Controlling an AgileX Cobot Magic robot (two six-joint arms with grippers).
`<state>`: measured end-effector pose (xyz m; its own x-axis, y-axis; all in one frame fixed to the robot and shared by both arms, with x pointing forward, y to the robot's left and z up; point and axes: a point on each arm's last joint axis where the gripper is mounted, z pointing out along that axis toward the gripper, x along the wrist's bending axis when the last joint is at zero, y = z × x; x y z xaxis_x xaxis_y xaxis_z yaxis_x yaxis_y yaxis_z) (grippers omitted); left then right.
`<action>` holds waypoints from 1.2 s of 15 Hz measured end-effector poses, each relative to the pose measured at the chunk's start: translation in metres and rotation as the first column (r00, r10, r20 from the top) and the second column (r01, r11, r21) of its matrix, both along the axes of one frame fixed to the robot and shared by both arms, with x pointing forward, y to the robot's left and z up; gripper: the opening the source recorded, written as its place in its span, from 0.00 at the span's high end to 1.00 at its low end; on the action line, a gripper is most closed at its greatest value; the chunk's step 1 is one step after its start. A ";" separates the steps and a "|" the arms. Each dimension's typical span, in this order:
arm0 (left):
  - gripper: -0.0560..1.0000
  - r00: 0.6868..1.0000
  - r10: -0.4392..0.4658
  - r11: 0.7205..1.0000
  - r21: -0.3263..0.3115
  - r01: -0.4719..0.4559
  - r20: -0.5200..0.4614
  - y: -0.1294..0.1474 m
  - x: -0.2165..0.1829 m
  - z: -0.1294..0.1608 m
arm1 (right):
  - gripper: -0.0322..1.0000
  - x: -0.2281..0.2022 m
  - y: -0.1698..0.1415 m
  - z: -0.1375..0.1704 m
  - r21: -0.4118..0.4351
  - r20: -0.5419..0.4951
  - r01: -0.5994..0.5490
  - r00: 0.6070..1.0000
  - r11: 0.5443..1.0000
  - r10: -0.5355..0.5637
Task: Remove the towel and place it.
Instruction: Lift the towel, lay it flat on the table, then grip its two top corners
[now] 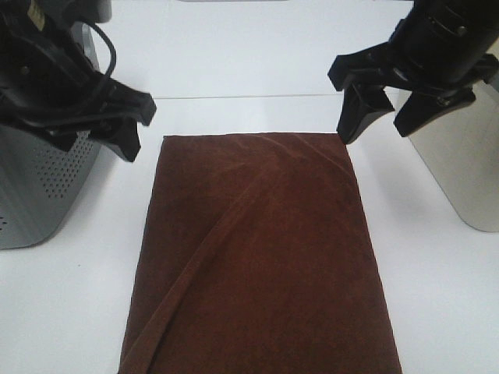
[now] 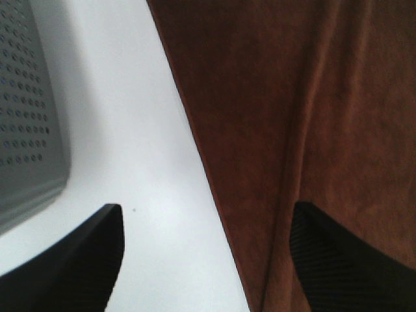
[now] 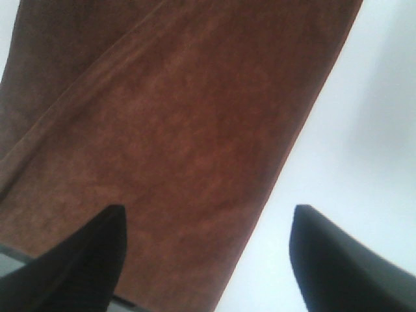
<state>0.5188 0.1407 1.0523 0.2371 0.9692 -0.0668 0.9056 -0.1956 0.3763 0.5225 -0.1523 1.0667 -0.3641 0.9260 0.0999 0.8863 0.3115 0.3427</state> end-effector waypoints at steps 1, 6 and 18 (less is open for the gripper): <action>0.30 0.999 0.033 0.999 -0.008 -0.033 0.008 0.005 0.015 0.001 | 0.31 0.014 0.004 0.002 -0.020 0.019 -0.003 1.000 1.000 0.003; 0.30 0.994 0.113 0.994 -0.009 -0.113 0.006 0.006 0.097 -0.023 | 0.31 0.092 0.027 -0.023 -0.108 0.022 0.018 1.000 0.994 -0.016; 0.31 0.994 0.110 0.994 -0.012 -0.110 -0.018 -0.030 0.217 -0.113 | 0.34 0.210 -0.008 -0.140 -0.125 0.040 0.130 0.991 0.984 -0.126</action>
<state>0.7356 0.1106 0.9389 0.1276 0.9884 -0.0824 0.9279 -0.0896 0.3619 0.7329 -0.1603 0.9263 -0.2428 0.9696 -0.0310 0.9108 0.2389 0.3367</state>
